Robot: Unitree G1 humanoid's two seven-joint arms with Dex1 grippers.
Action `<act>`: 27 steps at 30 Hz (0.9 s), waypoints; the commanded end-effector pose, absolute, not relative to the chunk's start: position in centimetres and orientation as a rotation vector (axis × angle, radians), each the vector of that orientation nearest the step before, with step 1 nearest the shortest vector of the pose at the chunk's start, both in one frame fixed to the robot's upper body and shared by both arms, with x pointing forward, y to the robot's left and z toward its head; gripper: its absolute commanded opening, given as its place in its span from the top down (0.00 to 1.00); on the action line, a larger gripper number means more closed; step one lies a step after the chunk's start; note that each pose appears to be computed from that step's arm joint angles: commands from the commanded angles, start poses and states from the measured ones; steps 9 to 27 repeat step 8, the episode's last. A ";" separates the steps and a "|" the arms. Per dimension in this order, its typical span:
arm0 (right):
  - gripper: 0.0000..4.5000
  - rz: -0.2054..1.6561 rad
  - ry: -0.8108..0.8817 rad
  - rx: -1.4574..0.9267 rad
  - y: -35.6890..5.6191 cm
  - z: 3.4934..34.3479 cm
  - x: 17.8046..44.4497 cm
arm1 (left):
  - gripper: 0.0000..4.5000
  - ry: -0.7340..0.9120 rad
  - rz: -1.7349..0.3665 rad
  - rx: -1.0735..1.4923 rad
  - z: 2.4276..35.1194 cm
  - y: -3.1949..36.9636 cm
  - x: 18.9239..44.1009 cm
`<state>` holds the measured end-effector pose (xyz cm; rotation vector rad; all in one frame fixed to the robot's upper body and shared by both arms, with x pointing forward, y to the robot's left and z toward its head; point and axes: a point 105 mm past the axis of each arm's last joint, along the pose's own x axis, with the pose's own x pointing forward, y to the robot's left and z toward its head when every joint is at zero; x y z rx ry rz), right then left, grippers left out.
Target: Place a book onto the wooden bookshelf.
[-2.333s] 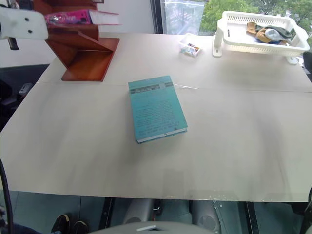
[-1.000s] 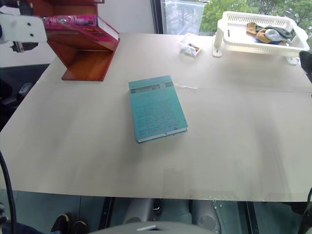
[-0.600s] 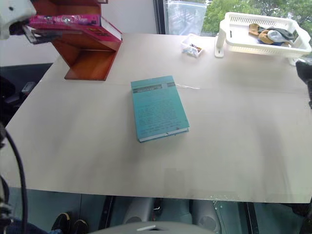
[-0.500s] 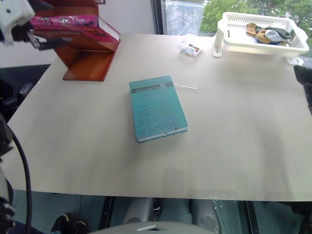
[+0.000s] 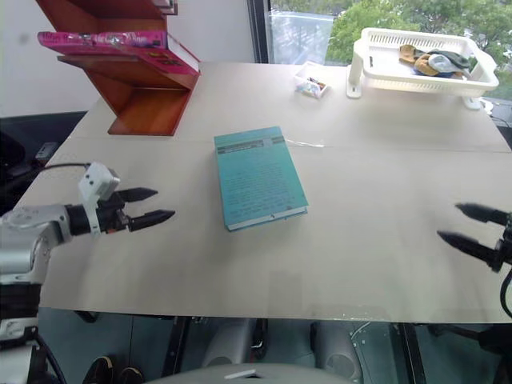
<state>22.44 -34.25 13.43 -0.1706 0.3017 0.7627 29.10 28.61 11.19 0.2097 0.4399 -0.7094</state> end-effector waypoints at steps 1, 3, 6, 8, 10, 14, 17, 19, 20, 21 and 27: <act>0.00 0.722 0.264 -0.209 -35.4 14.4 21.8 | 0.01 0.387 -0.737 0.209 11.6 27.6 28.2; 0.00 0.698 0.248 -0.185 -35.8 14.3 21.5 | 0.01 0.374 -0.746 0.187 11.5 27.0 27.9; 0.00 0.688 0.270 -0.172 -35.9 13.6 21.1 | 0.01 0.343 -0.755 0.166 11.7 26.3 28.0; 0.00 0.689 0.261 -0.161 -35.6 13.7 21.1 | 0.01 0.332 -0.756 0.169 11.8 26.1 28.1; 0.00 0.689 0.261 -0.161 -35.6 13.7 21.1 | 0.01 0.332 -0.756 0.169 11.8 26.1 28.1; 0.00 0.689 0.261 -0.161 -35.6 13.7 21.1 | 0.01 0.332 -0.756 0.169 11.8 26.1 28.1; 0.00 0.689 0.261 -0.161 -35.6 13.7 21.1 | 0.01 0.332 -0.756 0.169 11.8 26.1 28.1; 0.00 0.689 0.261 -0.161 -35.6 13.7 21.1 | 0.01 0.332 -0.756 0.169 11.8 26.1 28.1; 0.00 0.689 0.261 -0.161 -35.6 13.7 21.1 | 0.01 0.332 -0.756 0.169 11.8 26.1 28.1; 0.00 0.689 0.261 -0.161 -35.6 13.7 21.1 | 0.01 0.332 -0.756 0.169 11.8 26.1 28.1; 0.00 0.689 0.261 -0.161 -35.6 13.7 21.1 | 0.01 0.332 -0.756 0.169 11.8 26.1 28.1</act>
